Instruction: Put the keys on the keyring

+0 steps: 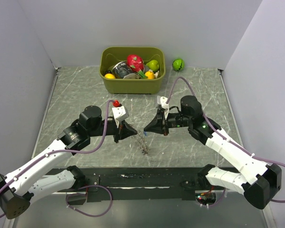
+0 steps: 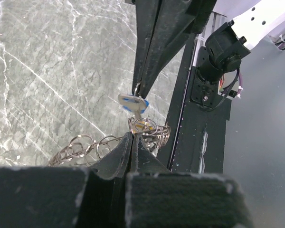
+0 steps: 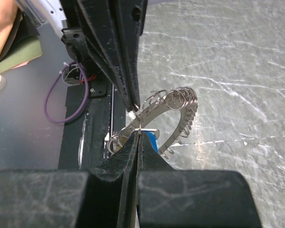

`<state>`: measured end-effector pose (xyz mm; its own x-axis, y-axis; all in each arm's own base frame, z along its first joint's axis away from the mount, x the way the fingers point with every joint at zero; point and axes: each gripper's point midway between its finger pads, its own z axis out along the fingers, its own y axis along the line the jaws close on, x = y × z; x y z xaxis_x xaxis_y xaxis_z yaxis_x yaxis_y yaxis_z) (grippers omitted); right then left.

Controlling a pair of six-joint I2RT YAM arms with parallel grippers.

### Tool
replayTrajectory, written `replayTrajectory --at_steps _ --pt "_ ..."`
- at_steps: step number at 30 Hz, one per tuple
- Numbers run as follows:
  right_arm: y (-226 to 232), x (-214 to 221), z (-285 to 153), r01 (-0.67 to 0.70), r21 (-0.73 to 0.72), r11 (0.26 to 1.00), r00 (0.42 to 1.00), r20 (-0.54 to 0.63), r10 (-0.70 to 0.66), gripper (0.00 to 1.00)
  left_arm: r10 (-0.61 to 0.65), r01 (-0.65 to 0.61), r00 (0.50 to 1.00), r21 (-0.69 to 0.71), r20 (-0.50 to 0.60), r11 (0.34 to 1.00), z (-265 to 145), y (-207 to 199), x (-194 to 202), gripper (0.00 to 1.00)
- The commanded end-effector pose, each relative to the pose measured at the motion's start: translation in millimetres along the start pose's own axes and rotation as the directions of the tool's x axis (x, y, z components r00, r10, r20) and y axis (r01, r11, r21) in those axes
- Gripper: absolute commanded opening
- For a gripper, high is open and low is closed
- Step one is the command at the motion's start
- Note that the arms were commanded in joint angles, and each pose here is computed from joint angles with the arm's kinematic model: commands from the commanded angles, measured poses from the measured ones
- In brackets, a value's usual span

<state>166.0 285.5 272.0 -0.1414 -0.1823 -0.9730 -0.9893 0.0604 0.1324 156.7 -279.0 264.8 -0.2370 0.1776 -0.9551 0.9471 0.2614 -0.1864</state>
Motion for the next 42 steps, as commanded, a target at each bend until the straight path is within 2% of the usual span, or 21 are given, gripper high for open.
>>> replayTrajectory --at_steps 1,21,42 --pt "3.1 -22.9 0.0 0.063 -0.012 0.998 0.998 0.028 -0.062 0.00 0.068 -0.069 0.995 0.012 0.072 0.998 -3.5 -5.6 -31.0 0.01" --pt "6.8 -15.2 20.2 0.079 -0.031 0.996 0.996 -0.047 -0.080 0.00 0.062 -0.064 0.996 0.023 0.066 0.998 -1.9 -7.1 -29.4 0.01" --pt "-7.6 8.2 29.5 0.037 0.011 0.999 0.993 -0.109 -0.035 0.00 0.067 -0.069 0.995 0.015 0.072 0.998 -5.4 -9.0 -31.4 0.01"
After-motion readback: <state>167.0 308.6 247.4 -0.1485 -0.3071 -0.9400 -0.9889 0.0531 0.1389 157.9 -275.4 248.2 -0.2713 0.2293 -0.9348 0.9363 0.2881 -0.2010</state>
